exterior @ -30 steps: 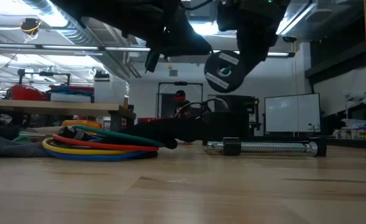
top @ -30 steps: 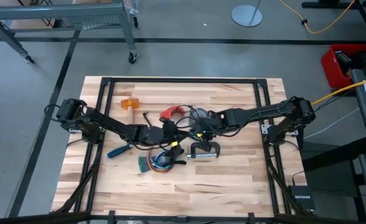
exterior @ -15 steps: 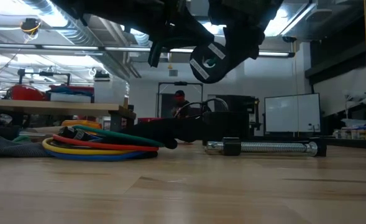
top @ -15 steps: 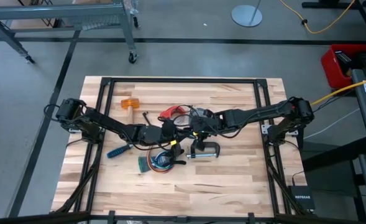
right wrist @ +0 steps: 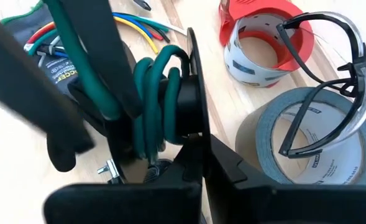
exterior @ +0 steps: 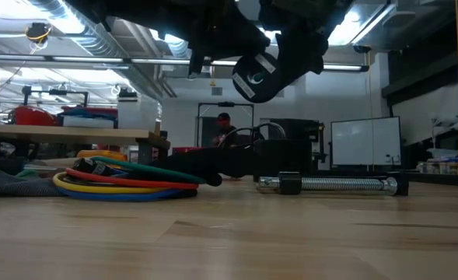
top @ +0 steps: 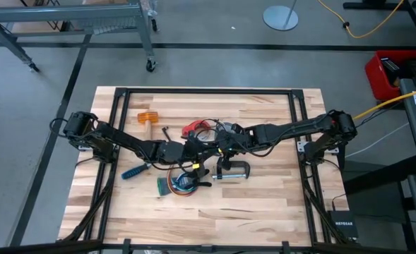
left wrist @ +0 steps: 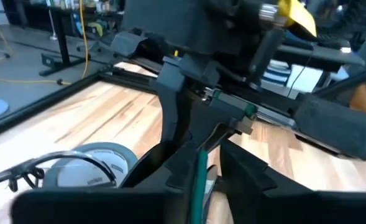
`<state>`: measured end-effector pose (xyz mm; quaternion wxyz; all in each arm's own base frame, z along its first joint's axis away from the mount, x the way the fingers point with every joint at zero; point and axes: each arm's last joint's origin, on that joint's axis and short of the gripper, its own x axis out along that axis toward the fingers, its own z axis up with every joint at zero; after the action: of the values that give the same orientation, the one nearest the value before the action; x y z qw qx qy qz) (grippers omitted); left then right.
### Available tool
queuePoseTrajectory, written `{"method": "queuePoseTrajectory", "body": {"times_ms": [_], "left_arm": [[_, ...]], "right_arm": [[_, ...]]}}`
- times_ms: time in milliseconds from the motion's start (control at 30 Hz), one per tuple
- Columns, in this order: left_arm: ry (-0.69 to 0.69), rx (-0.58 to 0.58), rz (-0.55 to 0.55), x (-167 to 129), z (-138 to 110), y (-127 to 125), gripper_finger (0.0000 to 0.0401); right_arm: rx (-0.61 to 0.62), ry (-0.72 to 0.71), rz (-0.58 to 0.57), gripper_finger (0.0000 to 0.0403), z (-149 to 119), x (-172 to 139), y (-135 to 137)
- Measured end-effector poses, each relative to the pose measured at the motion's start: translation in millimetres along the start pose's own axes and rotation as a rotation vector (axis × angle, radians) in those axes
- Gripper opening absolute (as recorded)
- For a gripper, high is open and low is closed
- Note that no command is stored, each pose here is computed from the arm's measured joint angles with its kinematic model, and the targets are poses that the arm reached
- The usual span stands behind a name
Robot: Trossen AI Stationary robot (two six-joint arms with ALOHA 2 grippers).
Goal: Coil cords
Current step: Coil the blue wire onto the spool
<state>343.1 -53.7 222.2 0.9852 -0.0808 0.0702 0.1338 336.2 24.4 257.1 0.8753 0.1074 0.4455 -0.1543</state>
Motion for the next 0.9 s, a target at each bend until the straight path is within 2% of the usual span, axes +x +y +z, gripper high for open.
{"method": "queuePoseTrajectory", "body": {"times_ms": [200,900], "left_arm": [[0.005,0.041,-0.015,-2.2,-1.8,-5.3,0.0091],[-0.046,0.363,-0.039,-8.1,0.3,-17.8,0.0082]], "right_arm": [[-0.002,0.000,0.003,0.0002,0.1,-0.1,0.2],[0.023,-0.113,0.007,0.0002,10.1,-0.7,3.3]]}}
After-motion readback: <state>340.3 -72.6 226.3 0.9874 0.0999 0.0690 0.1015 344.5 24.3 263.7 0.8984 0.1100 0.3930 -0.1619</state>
